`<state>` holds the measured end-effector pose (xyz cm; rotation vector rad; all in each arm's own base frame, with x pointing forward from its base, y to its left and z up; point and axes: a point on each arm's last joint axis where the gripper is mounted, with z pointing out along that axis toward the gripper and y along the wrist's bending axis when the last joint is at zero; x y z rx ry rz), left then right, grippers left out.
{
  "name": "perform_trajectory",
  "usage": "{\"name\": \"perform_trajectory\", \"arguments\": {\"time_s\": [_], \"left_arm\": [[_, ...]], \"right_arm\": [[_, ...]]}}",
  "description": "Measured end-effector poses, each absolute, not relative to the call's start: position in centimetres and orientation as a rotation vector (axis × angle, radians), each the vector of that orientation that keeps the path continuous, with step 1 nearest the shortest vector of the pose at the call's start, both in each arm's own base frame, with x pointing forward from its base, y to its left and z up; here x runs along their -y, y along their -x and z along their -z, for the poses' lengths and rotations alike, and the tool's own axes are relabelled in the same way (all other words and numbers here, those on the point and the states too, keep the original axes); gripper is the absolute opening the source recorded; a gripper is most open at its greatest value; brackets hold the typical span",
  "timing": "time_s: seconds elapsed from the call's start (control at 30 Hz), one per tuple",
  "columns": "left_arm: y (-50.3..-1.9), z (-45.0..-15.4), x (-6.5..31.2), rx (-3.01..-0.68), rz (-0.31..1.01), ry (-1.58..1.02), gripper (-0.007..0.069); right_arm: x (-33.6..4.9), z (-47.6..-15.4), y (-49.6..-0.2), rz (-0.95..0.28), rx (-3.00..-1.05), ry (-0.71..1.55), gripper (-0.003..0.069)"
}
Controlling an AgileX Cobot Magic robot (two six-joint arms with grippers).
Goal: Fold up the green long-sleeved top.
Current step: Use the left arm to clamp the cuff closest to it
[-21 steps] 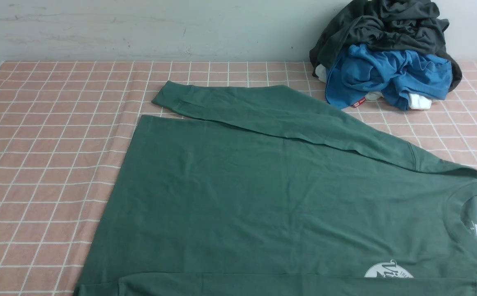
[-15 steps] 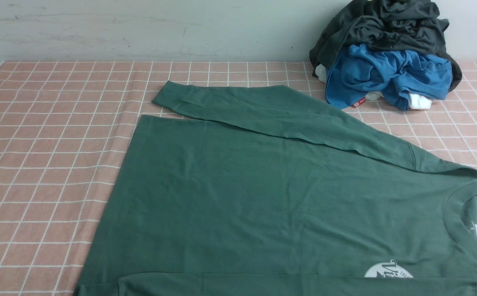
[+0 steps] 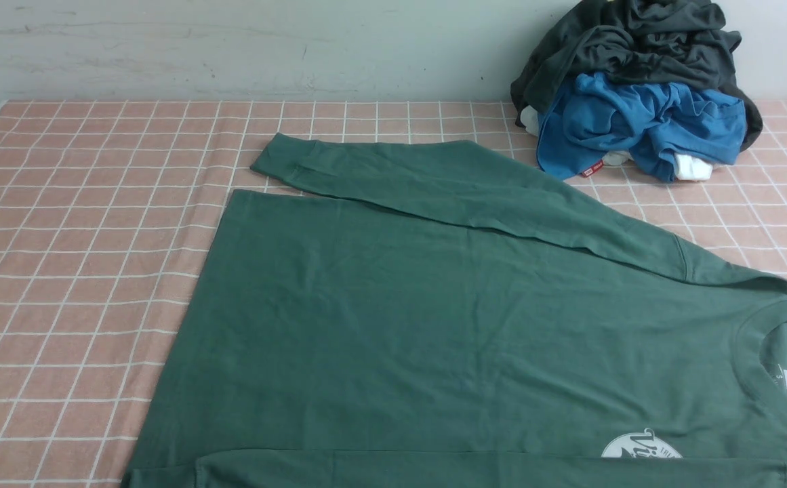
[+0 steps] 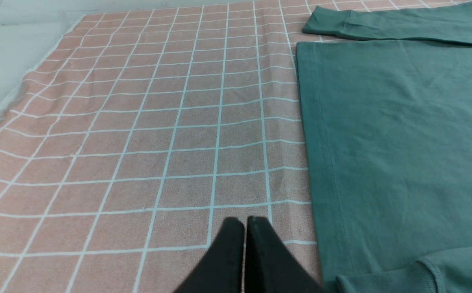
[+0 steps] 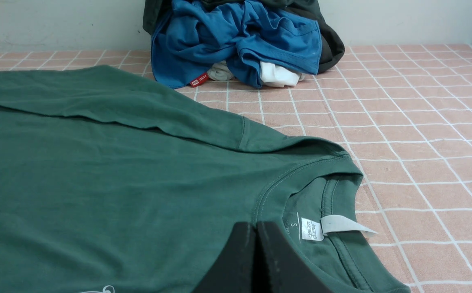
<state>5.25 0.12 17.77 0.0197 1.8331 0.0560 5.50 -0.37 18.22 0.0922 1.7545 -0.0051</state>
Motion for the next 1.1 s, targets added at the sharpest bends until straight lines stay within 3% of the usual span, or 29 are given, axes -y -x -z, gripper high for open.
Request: {"name": "perform_trajectory", "arguments": {"time_s": [1.1], "left_arm": [[-5.25,-17.77,-0.13,-1.833,-0.063,-0.027,-0.0003]], "right_arm": [[0.34,-18.22,-5.50,-0.027,-1.753,-0.126,-0.0015]]}}
